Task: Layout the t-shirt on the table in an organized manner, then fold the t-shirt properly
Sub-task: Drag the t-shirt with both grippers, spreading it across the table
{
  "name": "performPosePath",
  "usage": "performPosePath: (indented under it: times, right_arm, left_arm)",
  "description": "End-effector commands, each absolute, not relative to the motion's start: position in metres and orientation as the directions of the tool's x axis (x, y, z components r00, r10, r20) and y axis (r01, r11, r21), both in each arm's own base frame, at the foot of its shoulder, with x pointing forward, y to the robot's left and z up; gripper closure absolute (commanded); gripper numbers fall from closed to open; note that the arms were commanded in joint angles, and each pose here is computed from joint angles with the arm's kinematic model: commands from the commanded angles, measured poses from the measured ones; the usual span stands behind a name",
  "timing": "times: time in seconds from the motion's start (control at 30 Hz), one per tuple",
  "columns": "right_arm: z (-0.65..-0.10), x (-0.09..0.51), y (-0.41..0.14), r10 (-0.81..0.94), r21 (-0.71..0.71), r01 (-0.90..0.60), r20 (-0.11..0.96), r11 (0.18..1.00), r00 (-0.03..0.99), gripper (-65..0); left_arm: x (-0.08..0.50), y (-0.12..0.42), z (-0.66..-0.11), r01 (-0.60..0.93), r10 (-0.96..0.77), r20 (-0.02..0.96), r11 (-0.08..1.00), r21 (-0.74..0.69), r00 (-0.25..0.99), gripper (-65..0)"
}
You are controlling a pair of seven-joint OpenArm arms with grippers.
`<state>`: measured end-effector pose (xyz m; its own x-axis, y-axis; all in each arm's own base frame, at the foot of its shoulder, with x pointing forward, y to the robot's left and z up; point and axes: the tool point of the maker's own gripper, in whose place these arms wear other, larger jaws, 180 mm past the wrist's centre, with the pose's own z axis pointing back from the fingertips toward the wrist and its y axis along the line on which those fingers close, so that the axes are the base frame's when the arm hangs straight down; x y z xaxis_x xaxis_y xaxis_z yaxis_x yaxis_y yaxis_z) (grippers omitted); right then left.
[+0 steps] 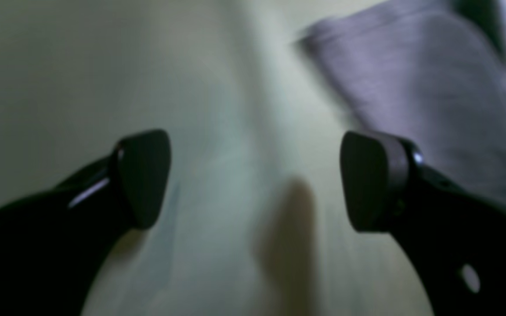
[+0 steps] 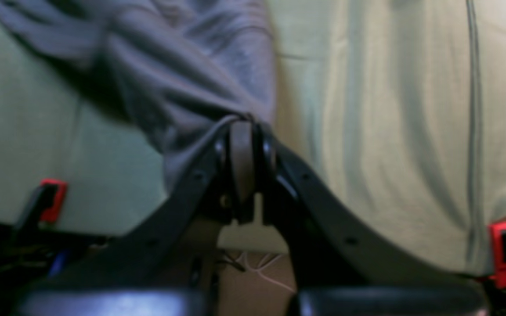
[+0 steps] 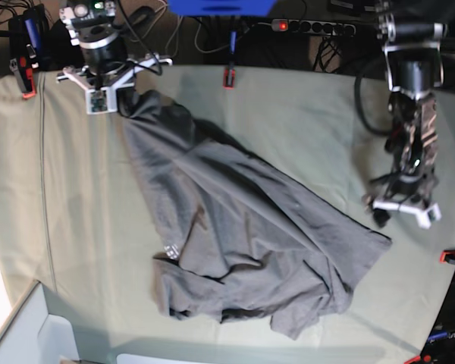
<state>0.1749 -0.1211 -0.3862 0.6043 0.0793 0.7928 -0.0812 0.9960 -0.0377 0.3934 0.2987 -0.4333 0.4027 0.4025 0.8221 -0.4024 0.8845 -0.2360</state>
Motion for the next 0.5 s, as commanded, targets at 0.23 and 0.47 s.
performPosePath:
  times: [0.23, 0.47]
  right_arm:
    - [-0.38, 0.173, -0.121, 0.081, -0.038, -0.086, 0.804, 0.996, 0.589, 0.0]
    - [-0.379, 0.173, -0.121, 0.081, -0.039, -0.084, 0.805, 0.996, 0.587, 0.0]
  left_arm:
    - [0.459, 0.254, -0.414, -0.342, 0.421, 0.817, 0.892, -0.295, 0.394, -58.7]
    - [0.455, 0.235, -0.448, -0.384, 0.475, 0.743, 0.869, -0.312, 0.472, -58.6]
